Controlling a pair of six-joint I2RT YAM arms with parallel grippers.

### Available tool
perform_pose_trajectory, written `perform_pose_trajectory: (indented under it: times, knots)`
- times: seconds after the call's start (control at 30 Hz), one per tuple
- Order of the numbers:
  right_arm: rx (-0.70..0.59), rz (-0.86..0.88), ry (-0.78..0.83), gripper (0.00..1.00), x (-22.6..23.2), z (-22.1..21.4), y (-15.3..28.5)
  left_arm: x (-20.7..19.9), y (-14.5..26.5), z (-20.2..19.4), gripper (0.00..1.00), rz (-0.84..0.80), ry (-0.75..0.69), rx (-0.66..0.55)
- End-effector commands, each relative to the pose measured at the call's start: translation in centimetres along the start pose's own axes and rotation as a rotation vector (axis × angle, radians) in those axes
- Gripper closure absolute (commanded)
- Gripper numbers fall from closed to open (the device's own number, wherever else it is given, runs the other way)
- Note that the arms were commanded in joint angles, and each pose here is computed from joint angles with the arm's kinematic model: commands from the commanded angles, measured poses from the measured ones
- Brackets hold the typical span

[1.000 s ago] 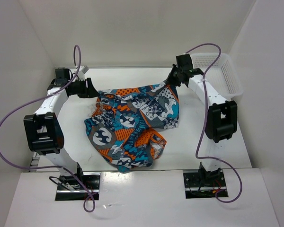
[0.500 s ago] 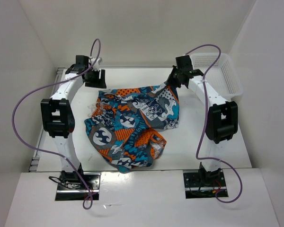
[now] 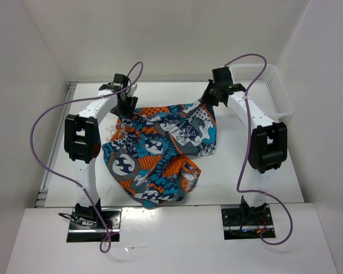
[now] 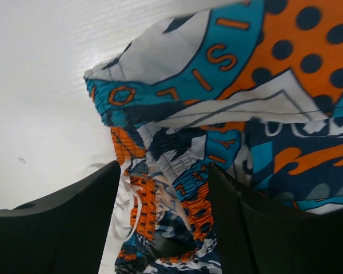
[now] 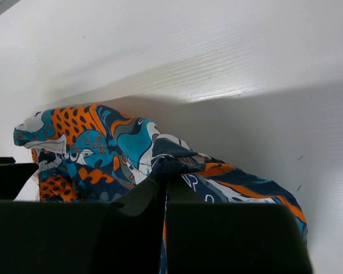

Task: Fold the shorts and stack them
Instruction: Flatten the shorts out

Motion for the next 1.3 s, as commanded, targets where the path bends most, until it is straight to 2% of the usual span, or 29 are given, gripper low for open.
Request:
perform_pose_trajectory:
  times: [0.0, 0.13, 0.2, 0.53, 0.63, 0.77, 0.87, 0.97, 1.0, 1.03, 1.13, 1.27]
  knots:
    - [-0.039, 0.031, 0.01, 1.0, 1.0, 0.4, 1.6, 1.0, 0.2, -0.8, 0.29, 0.046, 0.009, 0.033]
    - [-0.039, 0.031, 0.01, 1.0, 1.0, 0.4, 1.6, 1.8, -0.3, 0.6, 0.29, 0.102, 0.016, -0.035]
    - [-0.033, 0.023, 0.01, 1.0, 0.9, 0.3, 1.6, 1.8, -1.7, 0.4, 0.29, 0.105, 0.015, -0.016]
    - [-0.027, 0.015, 0.01, 1.0, 0.8, 0.2, 1.4, 1.0, -3.1, 3.3, 0.28, 0.145, -0.013, -0.065]
    - [-0.027, 0.015, 0.01, 1.0, 0.8, 0.2, 1.4, 0.8, -2.6, 4.4, 0.34, 0.151, -0.017, -0.101]
    - [-0.034, 0.009, 0.009, 1.0, 0.8, 0.3, 1.4, 0.1, -3.6, 4.6, 0.4, 0.079, -0.023, -0.113]
    - [-0.028, 0.002, 0.009, 1.0, 0.6, 0.2, 1.4, -0.3, -3.5, 5.5, 0.5, 0.034, -0.025, -0.163]
    - [-0.035, -0.004, 0.009, 1.0, 0.6, 0.3, 1.4, -0.4, -3.5, 5.7, 0.7, -0.024, -0.02, -0.203]
    - [-0.035, -0.004, 0.009, 1.0, 0.6, 0.3, 1.4, -0.3, -2.7, 6.2, 0.83, -0.026, -0.021, -0.231]
    - [-0.035, -0.004, 0.009, 1.0, 0.6, 0.3, 1.4, 0.1, -2.5, 6.2, 0.9, -0.031, -0.013, -0.246]
    - [-0.041, 0.004, 0.009, 1.0, 0.8, 0.4, 1.8, 1.4, -1.3, 6.3, 1.0, -0.055, 0.007, -0.281]
    - [-0.048, -0.002, 0.009, 1.0, 0.7, 0.5, 1.8, 3.0, 2.4, 6.7, 1.0, -0.134, 0.028, -0.362]
Point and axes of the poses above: each gripper's point midway between its finger pads, its own y axis back along the fingers, its own x axis along the line the jaws close on, z = x × y, the point moved 7 cm from there along y, back along the fingers, and after that the axes turned 14 degrees about -y, right-handed, at the moved point
